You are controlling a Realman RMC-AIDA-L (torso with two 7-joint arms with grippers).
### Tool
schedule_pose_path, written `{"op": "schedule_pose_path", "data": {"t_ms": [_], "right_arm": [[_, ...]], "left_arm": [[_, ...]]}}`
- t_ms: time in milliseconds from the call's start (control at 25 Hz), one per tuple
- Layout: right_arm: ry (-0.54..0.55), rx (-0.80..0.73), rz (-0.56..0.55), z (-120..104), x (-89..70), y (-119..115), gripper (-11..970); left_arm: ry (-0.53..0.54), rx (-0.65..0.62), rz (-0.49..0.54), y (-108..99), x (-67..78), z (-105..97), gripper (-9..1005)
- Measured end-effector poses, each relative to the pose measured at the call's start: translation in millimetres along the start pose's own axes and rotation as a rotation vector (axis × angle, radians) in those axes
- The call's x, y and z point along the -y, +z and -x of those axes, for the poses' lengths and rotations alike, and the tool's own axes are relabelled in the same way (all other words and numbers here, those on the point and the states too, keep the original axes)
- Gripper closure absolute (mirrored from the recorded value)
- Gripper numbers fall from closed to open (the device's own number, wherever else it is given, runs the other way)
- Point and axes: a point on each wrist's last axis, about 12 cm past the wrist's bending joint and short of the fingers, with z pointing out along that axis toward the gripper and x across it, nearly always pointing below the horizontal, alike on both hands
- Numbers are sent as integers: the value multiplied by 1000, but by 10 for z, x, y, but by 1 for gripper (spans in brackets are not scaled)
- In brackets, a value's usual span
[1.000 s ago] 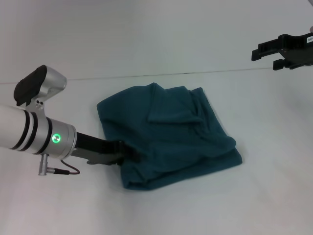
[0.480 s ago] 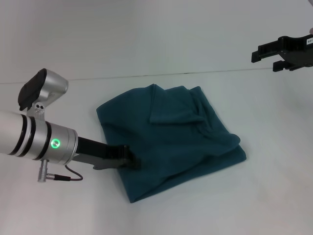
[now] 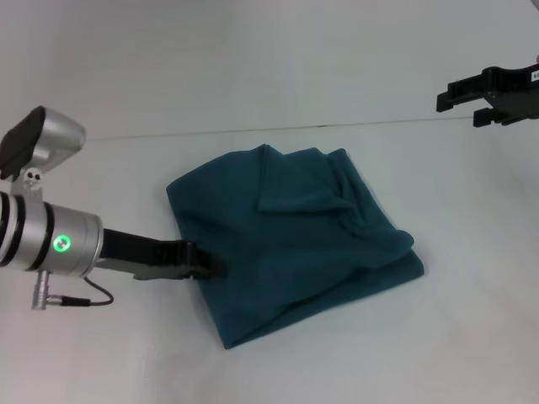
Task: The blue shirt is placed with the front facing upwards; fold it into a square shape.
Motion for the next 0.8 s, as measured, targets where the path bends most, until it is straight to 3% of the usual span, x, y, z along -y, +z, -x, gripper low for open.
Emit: {"op": "schedule_pose_path", "data": {"t_ms": [200,400,560,640,800], "right_arm": [[0,1,0,-1,3,-2,177],[-2,1,0,-1,4,-2,178],[-4,4,1,1,7,-4,179],[-5,4,2,1,5,-3,179],[-6,4,3,-1,4,-1,180]], "left_arm": [[-95,3,8,-16,-85,-39,739],[-115,19,-2,-28,-99,-37,611],[-108,11,1,-5,-89,-47,472],[-48,-43,36,124,-5,-59,379],[-24,-86,96,260,63,-48,204]]}}
